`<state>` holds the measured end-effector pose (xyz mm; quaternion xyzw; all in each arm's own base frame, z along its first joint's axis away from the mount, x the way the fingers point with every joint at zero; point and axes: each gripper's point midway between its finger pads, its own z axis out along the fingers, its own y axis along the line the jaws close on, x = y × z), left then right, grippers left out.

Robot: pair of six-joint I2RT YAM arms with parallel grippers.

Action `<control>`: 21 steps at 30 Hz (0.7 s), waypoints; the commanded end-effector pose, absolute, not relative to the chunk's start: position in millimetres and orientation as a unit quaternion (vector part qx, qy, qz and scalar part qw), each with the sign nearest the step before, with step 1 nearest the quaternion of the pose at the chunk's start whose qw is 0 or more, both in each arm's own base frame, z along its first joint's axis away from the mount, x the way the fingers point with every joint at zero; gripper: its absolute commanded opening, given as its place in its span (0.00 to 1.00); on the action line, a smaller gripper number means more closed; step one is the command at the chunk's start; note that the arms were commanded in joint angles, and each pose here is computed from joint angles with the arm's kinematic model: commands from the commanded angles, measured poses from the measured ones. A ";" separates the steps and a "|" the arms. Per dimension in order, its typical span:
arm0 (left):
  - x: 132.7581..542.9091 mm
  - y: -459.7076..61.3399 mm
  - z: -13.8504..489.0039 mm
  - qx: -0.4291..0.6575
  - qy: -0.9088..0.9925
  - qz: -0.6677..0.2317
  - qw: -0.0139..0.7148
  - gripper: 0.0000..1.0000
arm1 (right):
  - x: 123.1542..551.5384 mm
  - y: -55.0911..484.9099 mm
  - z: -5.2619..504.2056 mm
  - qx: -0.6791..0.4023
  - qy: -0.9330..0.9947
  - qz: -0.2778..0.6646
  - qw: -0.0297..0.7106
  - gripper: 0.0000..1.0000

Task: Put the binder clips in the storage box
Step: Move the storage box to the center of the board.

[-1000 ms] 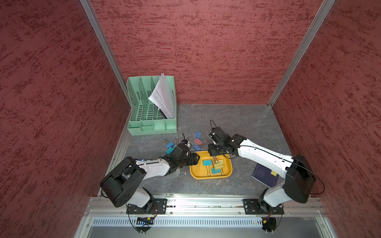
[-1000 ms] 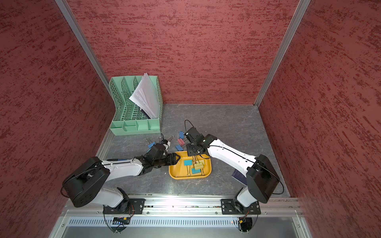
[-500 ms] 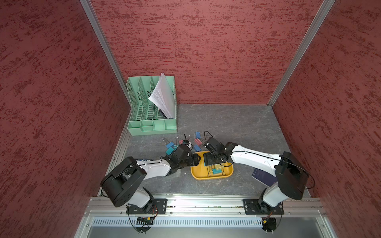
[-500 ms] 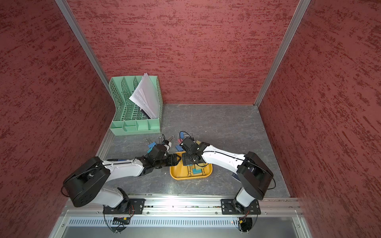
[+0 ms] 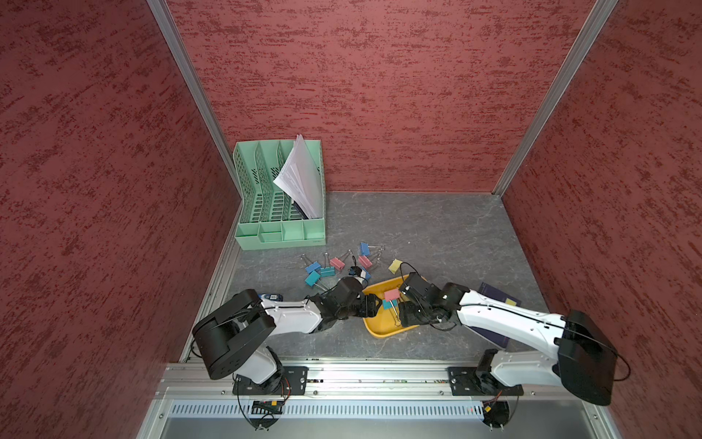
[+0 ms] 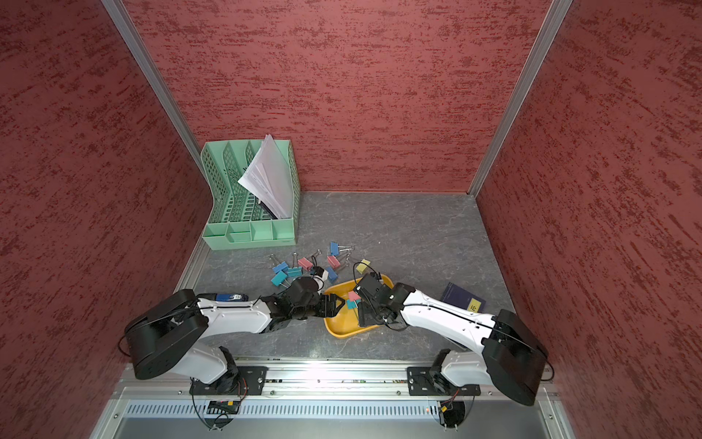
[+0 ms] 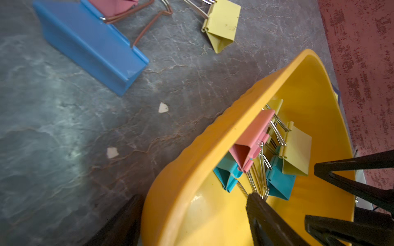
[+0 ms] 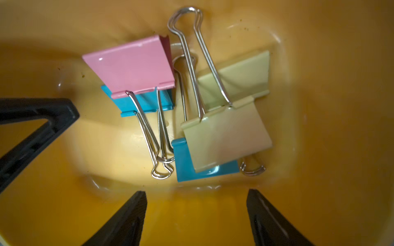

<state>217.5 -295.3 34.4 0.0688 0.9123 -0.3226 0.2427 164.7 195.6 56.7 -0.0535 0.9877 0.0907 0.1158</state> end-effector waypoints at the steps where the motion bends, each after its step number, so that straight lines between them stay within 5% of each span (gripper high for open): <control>1: 171.4 -262.1 -28.6 0.057 0.956 -0.250 0.140 0.80 | 149.1 182.9 55.9 -0.038 0.991 0.072 0.102 0.78; 10: 161.4 -264.1 -29.0 0.059 0.956 -0.252 0.136 0.80 | 128.3 170.2 84.9 -0.033 0.991 0.070 0.114 0.81; 15: 162.8 -267.8 -30.3 0.063 0.956 -0.252 0.133 0.80 | 186.7 185.0 142.7 -0.063 0.977 0.073 0.190 0.90; 21: 164.1 -270.3 -31.5 0.063 0.956 -0.254 0.133 0.80 | 288.2 198.1 155.2 -0.142 0.964 0.031 0.223 0.94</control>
